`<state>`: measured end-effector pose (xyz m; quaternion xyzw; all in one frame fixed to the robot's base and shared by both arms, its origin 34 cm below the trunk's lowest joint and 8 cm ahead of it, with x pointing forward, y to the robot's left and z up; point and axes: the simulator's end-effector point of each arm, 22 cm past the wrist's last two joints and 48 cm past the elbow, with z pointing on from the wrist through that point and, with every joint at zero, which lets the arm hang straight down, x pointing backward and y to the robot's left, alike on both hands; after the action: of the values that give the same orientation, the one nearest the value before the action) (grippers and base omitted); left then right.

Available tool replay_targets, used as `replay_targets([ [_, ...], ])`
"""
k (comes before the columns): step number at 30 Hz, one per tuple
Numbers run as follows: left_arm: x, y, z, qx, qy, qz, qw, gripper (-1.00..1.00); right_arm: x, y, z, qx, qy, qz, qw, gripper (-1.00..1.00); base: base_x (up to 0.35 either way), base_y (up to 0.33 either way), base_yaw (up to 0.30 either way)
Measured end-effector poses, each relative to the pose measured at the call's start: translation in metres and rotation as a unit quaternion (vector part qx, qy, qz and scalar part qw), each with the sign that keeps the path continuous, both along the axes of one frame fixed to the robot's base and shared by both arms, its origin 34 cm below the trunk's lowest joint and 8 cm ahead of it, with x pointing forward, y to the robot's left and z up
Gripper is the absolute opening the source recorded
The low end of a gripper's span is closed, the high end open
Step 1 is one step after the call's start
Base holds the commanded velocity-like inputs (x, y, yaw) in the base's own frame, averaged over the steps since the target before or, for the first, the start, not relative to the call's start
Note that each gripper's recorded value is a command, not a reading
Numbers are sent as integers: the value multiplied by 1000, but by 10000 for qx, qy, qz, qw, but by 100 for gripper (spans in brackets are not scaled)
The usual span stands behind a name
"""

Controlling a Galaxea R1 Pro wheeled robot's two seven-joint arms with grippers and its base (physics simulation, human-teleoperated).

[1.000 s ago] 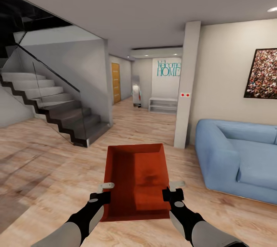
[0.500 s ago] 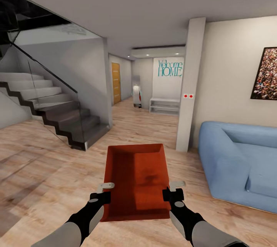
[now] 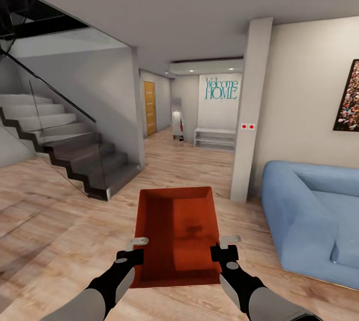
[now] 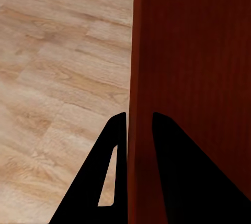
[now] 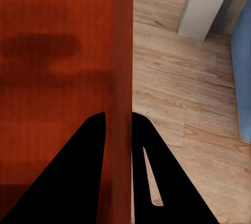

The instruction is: Move the two storage containers from the living room to the garage. In the garage, place one container on the floor and stack the other container on top of it (either order is fine).

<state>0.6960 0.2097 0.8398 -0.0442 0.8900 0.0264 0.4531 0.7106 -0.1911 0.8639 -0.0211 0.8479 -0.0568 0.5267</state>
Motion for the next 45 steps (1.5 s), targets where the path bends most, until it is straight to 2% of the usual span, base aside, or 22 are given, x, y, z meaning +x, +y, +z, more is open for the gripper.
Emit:
replay_targets([
  [45,0,0,0,-3,5,2,10000,-100,0,0,0,-4,6,1,10000,-100,321,0,0],
])
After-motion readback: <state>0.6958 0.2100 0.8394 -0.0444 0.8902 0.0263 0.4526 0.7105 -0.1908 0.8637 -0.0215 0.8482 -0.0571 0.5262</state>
